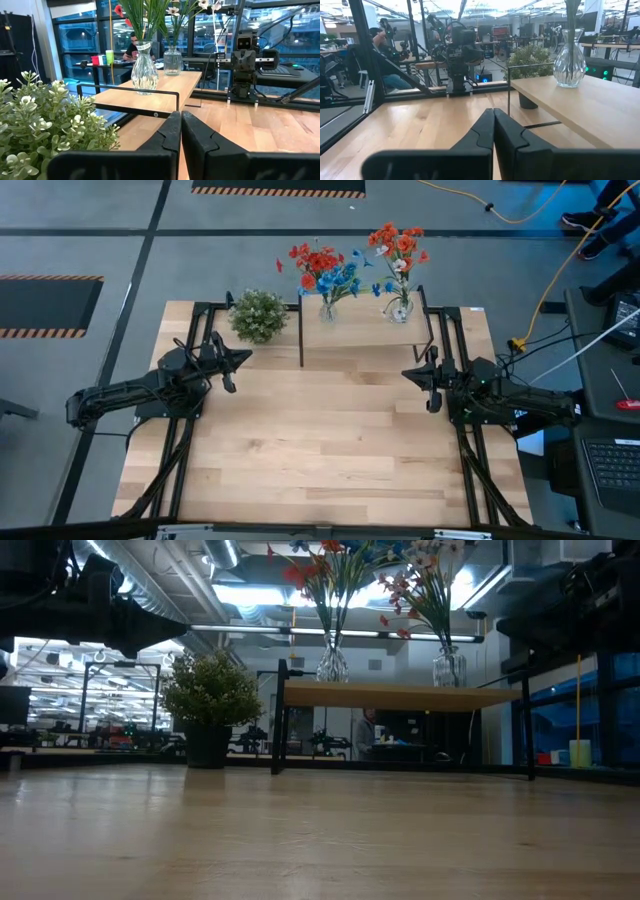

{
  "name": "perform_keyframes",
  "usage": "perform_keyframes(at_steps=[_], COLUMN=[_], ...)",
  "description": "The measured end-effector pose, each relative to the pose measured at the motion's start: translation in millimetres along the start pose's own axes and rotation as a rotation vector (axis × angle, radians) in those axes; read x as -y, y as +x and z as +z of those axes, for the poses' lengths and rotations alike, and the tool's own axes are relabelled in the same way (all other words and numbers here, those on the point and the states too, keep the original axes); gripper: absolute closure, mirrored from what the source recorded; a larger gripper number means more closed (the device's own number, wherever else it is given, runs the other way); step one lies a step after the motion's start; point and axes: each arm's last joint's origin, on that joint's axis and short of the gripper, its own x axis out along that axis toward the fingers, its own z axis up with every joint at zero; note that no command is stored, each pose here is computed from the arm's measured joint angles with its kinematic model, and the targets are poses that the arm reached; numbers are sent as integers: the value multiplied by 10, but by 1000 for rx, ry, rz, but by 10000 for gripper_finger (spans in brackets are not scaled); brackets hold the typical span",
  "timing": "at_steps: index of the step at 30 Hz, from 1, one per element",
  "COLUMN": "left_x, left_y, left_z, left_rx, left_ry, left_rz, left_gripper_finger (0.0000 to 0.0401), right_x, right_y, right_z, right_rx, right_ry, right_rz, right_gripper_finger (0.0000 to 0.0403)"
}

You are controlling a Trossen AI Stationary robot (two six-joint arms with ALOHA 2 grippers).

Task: Pick and place flowers into a vace then onto a shelf
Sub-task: Return to Home Position

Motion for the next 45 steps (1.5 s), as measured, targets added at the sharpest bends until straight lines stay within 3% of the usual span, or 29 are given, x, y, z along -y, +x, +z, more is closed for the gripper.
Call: perform_keyframes(at_steps=[9, 15, 45], left_x=[0, 0, 0], left_y=[0, 0, 0], left_z=[0, 0, 0], left_rx=[0, 0, 0], left_ry=[0, 0, 0], left_rz=[0, 0, 0], left_gripper_finger=[394, 393, 392], right_x=[0, 0, 0], right_y=[-2, -2, -2], right_z=[3, 2, 3], right_rx=[3, 1, 2], right_ry=[0, 107, 104], right_rz=[0, 0, 0], right_gripper_finger=[395, 395, 395])
